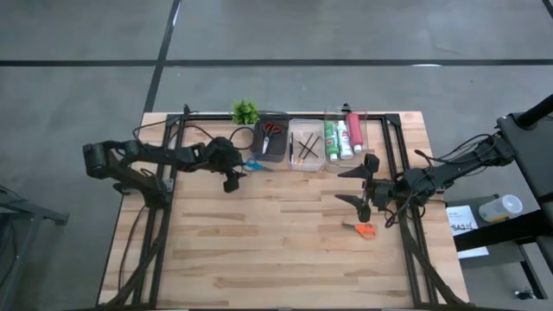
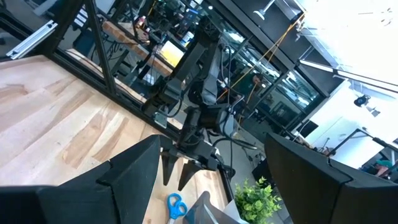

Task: Pick & Place Paint Supplies
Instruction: Put the blue scissors into the black bin

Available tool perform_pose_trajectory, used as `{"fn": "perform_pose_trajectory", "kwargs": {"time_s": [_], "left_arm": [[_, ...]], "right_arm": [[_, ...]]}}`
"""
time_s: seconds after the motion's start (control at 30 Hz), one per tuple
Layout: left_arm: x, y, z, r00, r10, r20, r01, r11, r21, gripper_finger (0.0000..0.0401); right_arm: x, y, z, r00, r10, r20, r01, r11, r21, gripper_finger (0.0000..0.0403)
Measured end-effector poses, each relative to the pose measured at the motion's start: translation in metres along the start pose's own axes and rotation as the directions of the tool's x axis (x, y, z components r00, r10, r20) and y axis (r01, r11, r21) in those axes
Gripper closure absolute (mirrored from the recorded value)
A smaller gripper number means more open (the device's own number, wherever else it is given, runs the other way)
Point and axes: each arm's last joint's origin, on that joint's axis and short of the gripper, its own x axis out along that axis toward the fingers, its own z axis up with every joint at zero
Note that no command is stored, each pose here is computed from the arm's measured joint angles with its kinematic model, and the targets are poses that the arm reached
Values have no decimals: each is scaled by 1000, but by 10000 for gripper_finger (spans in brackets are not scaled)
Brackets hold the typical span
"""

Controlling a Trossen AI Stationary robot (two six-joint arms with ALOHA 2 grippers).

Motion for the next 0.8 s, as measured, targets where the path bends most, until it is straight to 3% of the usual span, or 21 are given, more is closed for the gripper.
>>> {"fn": "perform_pose_trajectory", "kwargs": {"time_s": [0.63, 0.8], "left_arm": [[36, 5, -6, 998, -8, -60, 6, 1000, -30, 190], [37, 5, -7, 998, -4, -65, 2, 1000, -28, 219]], "right_arm": [[0, 0, 0, 1000, 1, 0, -1, 1000, 0, 115], [0, 0, 0, 1000, 1, 0, -1, 1000, -2, 115]]}}
